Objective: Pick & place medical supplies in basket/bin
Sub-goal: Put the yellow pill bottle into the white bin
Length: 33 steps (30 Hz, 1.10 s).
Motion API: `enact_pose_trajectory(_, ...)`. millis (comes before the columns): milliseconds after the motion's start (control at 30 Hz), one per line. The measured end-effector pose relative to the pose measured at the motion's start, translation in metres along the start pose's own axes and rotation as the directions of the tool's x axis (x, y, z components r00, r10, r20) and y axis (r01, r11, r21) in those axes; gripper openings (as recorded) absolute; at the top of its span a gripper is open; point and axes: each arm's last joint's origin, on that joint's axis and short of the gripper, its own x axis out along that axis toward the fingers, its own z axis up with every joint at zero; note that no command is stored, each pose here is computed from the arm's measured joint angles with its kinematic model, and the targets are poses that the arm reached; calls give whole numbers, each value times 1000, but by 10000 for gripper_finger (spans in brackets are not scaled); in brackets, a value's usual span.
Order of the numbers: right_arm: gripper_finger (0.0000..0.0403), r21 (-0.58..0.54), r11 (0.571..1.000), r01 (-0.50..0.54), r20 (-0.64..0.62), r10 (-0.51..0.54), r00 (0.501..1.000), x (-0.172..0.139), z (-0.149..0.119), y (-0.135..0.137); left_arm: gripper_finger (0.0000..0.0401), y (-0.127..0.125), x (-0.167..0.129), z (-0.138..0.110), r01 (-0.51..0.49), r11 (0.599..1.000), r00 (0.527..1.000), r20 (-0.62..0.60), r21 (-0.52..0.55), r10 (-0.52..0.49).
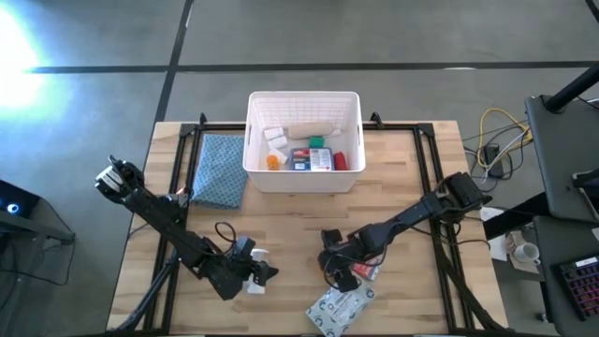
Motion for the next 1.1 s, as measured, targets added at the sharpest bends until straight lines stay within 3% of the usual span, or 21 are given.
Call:
enact_pose_trajectory(200,225,20,1000,9,1,-9,1000,-1,0,-1,299,0,0,0,1,1000,1000,0,-3,-1)
enact_pose_trajectory(400,182,153,988,17,38,-24,999,-12,7,-13,299,0,0,0,0,1000,1000,0,-2,0)
enact_pose_trajectory(567,154,169,985,-16,213,-21,977,-62,39,-20,299,0,0,0,-1,1000,1000,0,0,1)
enact_pose_trajectory(667,157,185,982,45,379,-113,919,-110,65,-32,299,0,0,0,1,1000,1000,0,0,-1)
enact_pose_trajectory(767,173,263,949,177,507,-291,811,-161,88,-59,299,-1,-1,0,6,1000,1000,-2,-3,-6)
enact_pose_trajectory(833,182,357,912,202,555,-381,739,-194,101,-87,299,-2,-3,1,13,1000,1000,-4,-7,-13)
enact_pose_trajectory(933,190,487,842,231,536,-497,682,-229,107,-144,299,-3,-5,3,10,1000,1000,-3,18,-10)
enact_pose_trajectory(1000,195,549,797,249,478,-545,689,-241,104,-185,299,-1,-7,6,-13,999,1000,4,32,13)
enact_pose_trajectory(1100,207,622,739,258,332,-547,768,-238,92,-239,299,1,-13,12,-44,998,999,14,46,43)
